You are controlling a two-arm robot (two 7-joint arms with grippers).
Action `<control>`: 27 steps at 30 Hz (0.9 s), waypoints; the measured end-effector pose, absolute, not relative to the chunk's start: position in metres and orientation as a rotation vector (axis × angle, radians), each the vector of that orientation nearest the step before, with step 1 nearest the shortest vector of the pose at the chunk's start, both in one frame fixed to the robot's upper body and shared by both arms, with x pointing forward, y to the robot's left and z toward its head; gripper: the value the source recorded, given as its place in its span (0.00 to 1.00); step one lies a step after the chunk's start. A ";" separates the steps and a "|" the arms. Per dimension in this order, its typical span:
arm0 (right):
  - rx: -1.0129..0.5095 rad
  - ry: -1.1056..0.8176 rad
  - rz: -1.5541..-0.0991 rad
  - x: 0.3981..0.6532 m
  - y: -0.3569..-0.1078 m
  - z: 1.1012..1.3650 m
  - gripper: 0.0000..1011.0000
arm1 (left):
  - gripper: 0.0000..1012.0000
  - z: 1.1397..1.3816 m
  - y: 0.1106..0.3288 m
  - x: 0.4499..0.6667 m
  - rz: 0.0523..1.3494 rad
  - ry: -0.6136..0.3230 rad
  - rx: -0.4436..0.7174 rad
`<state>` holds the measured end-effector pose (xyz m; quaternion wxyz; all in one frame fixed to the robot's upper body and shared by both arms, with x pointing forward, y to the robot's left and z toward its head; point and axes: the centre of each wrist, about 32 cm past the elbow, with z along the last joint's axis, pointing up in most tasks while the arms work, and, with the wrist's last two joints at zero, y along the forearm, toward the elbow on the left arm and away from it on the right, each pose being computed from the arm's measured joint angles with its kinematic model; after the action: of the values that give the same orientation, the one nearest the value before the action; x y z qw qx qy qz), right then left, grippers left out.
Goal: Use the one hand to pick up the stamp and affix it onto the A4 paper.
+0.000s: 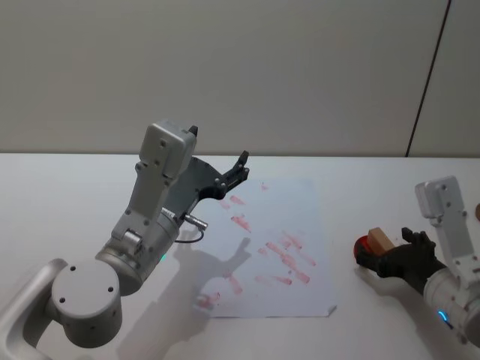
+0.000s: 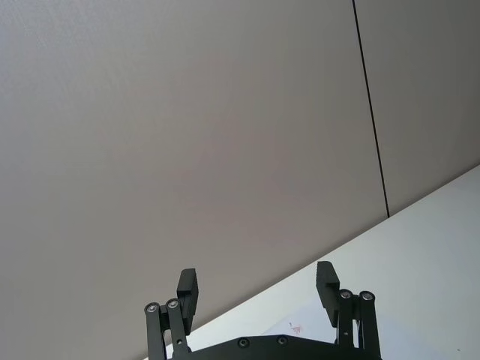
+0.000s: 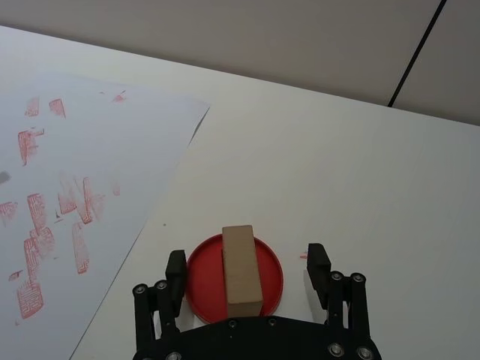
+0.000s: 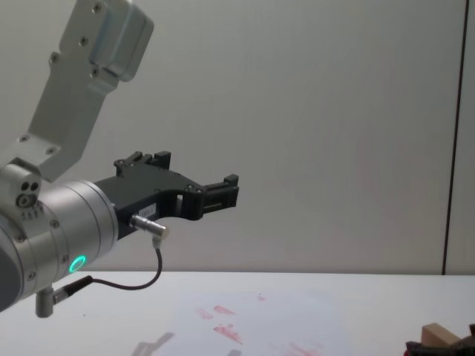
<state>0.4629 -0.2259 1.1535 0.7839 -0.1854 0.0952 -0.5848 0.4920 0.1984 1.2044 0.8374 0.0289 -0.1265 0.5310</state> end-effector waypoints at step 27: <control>-0.416 0.212 -1.257 0.466 -0.223 1.149 0.24 | 0.99 1.204 0.198 0.492 1.124 -0.268 0.061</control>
<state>0.4664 -0.2232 1.1492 0.7834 -0.1928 0.0984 -0.5826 0.4920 0.1984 1.2044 0.8373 0.0289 -0.1265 0.5311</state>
